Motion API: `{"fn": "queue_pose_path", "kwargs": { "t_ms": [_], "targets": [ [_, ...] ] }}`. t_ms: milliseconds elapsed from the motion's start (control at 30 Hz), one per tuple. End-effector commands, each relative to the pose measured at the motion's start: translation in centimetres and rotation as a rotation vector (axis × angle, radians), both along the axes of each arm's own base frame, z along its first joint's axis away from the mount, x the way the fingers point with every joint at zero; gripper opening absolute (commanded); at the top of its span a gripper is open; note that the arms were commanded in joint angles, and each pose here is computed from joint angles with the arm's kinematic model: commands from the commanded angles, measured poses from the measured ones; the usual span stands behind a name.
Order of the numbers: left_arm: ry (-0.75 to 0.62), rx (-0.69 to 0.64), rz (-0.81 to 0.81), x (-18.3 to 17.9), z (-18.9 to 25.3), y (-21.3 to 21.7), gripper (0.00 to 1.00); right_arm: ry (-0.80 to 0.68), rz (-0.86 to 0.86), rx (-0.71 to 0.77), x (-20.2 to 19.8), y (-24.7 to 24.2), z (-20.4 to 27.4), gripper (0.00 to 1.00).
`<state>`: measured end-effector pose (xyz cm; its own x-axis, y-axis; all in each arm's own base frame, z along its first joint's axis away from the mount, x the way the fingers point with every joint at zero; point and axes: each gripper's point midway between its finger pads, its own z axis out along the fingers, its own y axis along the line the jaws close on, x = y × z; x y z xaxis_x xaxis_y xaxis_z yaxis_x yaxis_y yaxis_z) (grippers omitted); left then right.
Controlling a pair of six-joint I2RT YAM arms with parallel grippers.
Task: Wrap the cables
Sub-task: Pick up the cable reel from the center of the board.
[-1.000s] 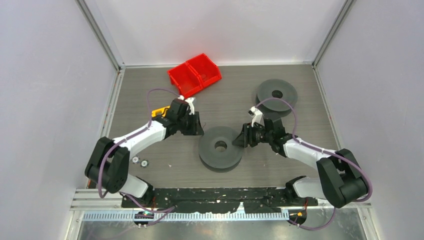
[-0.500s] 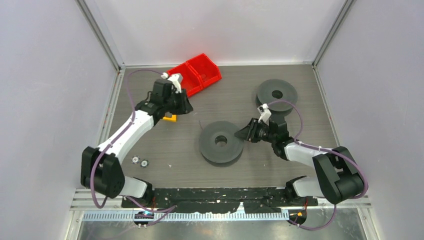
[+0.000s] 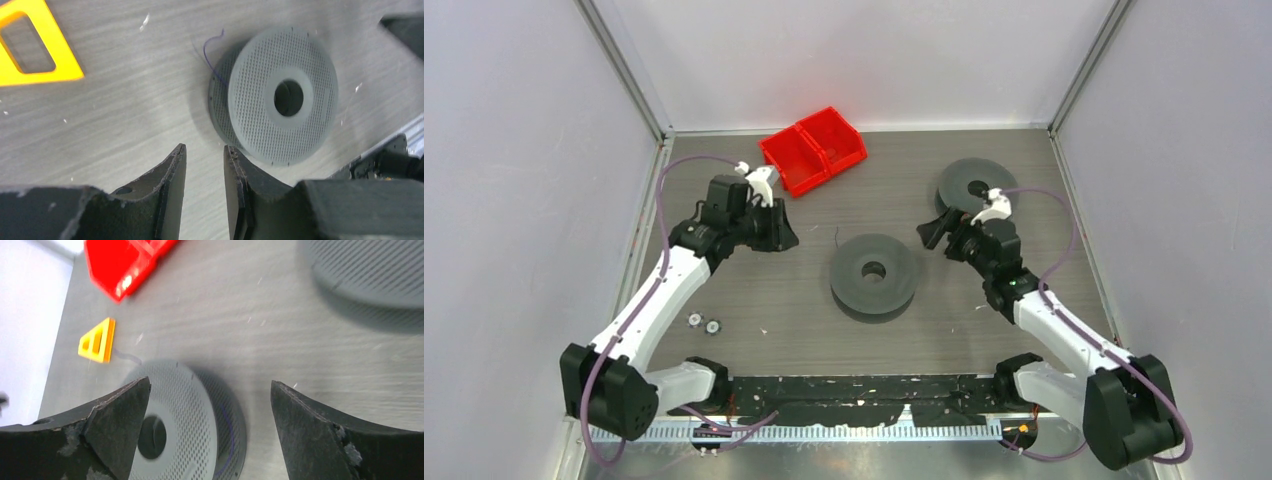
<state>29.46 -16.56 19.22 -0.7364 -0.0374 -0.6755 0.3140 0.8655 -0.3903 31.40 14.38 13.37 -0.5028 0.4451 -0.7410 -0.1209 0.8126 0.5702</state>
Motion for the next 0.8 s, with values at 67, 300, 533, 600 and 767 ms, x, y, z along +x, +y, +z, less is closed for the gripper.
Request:
{"fn": "queue_pose_path", "kwargs": {
  "t_ms": [67,300,533,600,767],
  "targets": [
    [-0.078,0.018,-0.191,-5.6,3.2,0.5,0.36,-0.055,-0.37,-0.048,3.7,-8.2,4.3,0.95],
    [-0.17,-0.065,-0.143,-7.6,2.5,0.8,0.38,-0.02,-0.539,0.103,7.2,-11.4,2.7,0.95],
    [0.001,-0.146,-0.093,-7.9,-2.6,-0.9,0.34,0.001,-0.615,0.185,10.4,-12.9,-0.6,0.9],
    [0.04,-0.172,-0.073,-7.8,-4.5,-2.0,0.32,0.022,-0.616,0.217,11.5,-13.2,-1.4,0.9],
    [0.066,-0.253,-0.094,-6.8,-8.1,-6.8,0.3,-0.032,-0.631,0.291,13.5,-14.5,-1.3,0.83]
  ]
}}
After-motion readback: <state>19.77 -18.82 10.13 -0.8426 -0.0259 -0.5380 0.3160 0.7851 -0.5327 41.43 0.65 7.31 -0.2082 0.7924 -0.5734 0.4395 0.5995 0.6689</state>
